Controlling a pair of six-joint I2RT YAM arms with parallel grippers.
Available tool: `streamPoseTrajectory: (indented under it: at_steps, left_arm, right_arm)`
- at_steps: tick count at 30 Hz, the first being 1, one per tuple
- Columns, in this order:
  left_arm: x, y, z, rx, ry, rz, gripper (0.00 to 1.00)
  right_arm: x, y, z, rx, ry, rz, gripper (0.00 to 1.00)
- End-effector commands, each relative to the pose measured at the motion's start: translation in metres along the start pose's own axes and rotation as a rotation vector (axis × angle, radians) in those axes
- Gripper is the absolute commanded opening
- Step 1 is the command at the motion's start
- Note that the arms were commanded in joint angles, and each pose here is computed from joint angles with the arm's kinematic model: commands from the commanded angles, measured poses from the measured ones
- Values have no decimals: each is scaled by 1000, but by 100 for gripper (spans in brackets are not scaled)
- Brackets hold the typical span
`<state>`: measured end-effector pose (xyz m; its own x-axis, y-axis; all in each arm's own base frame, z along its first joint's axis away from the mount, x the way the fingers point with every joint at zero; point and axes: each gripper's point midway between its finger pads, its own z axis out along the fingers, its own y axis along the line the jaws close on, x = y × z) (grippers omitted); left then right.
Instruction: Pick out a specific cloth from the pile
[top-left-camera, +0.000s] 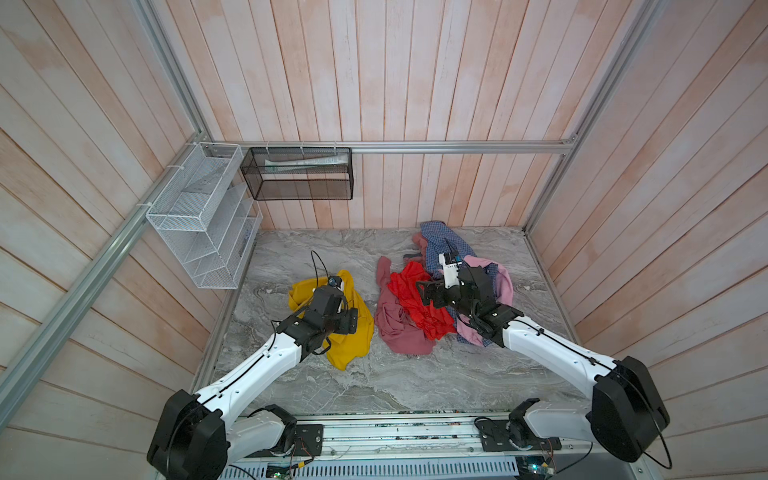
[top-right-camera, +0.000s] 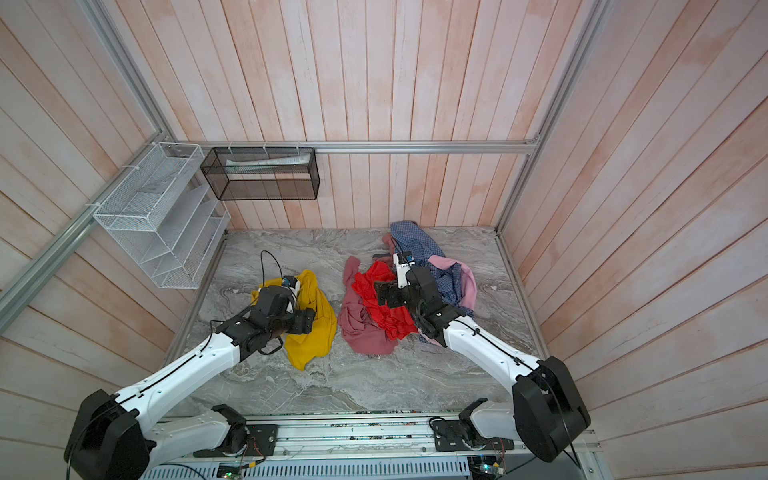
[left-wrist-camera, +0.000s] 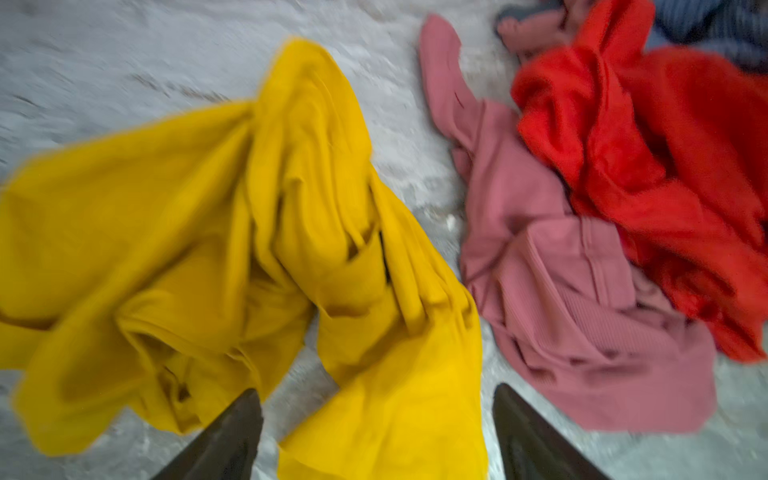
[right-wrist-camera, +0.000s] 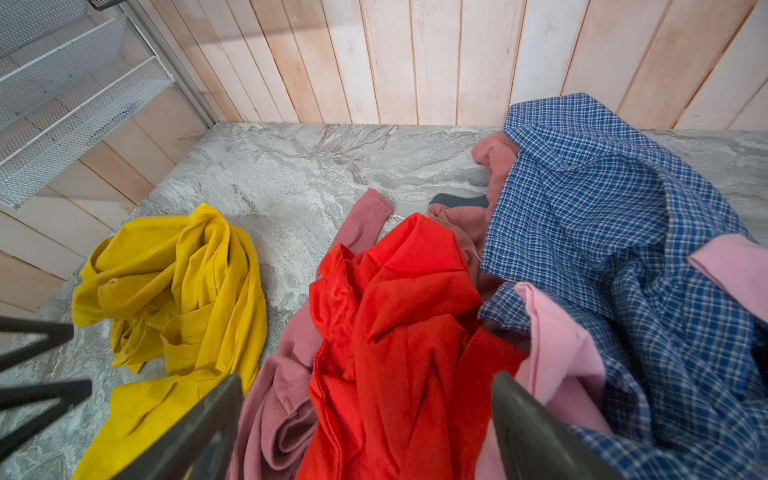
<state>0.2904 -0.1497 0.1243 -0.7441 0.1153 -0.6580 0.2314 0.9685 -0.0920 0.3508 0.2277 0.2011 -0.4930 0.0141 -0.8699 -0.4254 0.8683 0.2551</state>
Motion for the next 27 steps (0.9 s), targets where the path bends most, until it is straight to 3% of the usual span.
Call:
streamPoseTrajectory:
  at_steps: [1,6,13,15,18,20,24,27]
  left_arm:
    - [34,1,4,-35,93,-57,88]
    - [57,-16,27,-13,173,-71,88]
    - [98,-10,57,-108,344,-65,83]
    - [99,-8,59,-117,342,-68,72]
    - [83,-3,53,-152,295,-64,34]
    - [64,-2,43,-169,242,-57,17]
    - [13,7,9,-223,109,-9,3]
    - [-21,18,-12,-263,40,33,2]
  right_arm:
    - [5,-5,-2,14,18,-13,94]
    - [4,-5,-1,8,17,-10,94]
    - [5,-13,-8,24,7,0,94]
    - [6,-16,-11,30,2,8,94]
    - [6,-21,-14,39,-3,12,94]
    - [6,-21,-16,39,-4,11,94]
    - [6,-20,-17,35,-7,11,94]
    - [5,-20,-17,33,-9,7,94]
